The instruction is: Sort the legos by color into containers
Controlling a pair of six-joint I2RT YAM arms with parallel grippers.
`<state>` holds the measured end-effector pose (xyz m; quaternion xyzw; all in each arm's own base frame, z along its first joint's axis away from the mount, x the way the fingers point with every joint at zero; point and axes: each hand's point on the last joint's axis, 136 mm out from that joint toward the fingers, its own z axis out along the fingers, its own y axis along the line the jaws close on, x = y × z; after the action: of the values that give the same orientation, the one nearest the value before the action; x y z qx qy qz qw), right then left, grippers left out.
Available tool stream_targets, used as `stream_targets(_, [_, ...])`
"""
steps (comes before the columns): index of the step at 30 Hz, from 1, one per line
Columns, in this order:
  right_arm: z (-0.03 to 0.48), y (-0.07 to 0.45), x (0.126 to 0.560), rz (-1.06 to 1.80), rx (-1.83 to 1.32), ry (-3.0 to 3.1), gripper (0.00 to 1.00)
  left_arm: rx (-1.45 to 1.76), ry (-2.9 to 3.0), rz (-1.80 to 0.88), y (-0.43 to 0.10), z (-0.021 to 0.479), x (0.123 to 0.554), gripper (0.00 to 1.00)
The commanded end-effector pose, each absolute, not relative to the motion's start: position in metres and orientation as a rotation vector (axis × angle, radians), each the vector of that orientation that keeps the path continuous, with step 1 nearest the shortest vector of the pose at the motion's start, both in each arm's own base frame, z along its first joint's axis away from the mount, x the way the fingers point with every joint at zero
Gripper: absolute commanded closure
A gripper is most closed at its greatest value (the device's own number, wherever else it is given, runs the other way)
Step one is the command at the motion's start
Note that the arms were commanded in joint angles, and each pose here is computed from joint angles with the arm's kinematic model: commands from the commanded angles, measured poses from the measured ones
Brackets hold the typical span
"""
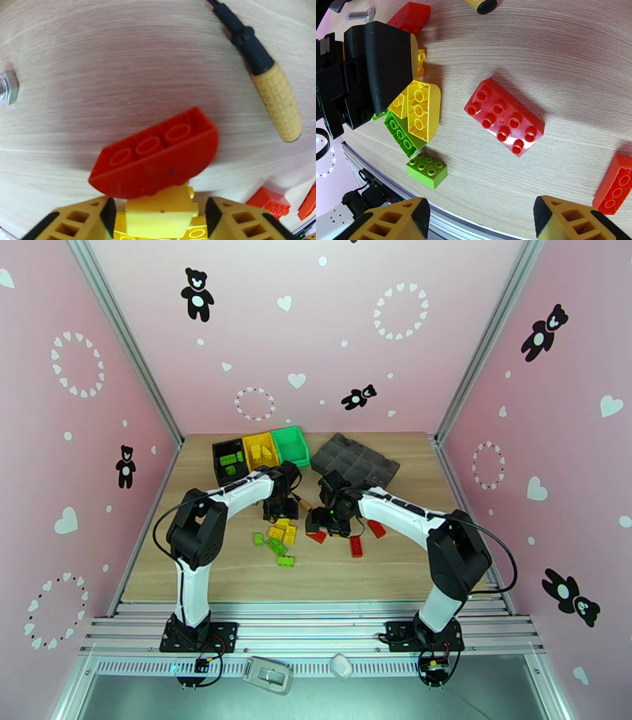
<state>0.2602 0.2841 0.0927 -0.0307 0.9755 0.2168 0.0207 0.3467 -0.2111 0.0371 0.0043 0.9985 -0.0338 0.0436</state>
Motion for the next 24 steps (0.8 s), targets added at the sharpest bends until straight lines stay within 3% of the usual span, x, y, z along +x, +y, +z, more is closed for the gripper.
stream_targets(1, [0.103,0.284,0.259,0.679,-0.104,2.997,0.26,0.058,3.07,-0.043,-0.211,0.033,0.339,0.34])
stream_targets(17, [0.104,0.289,0.263,0.697,-0.114,2.987,0.26,0.063,3.047,-0.058,-0.213,0.046,0.338,0.57])
stream_targets(24, [0.119,0.303,0.273,0.771,-0.136,2.946,0.27,0.062,2.995,-0.16,-0.218,0.083,0.342,0.6])
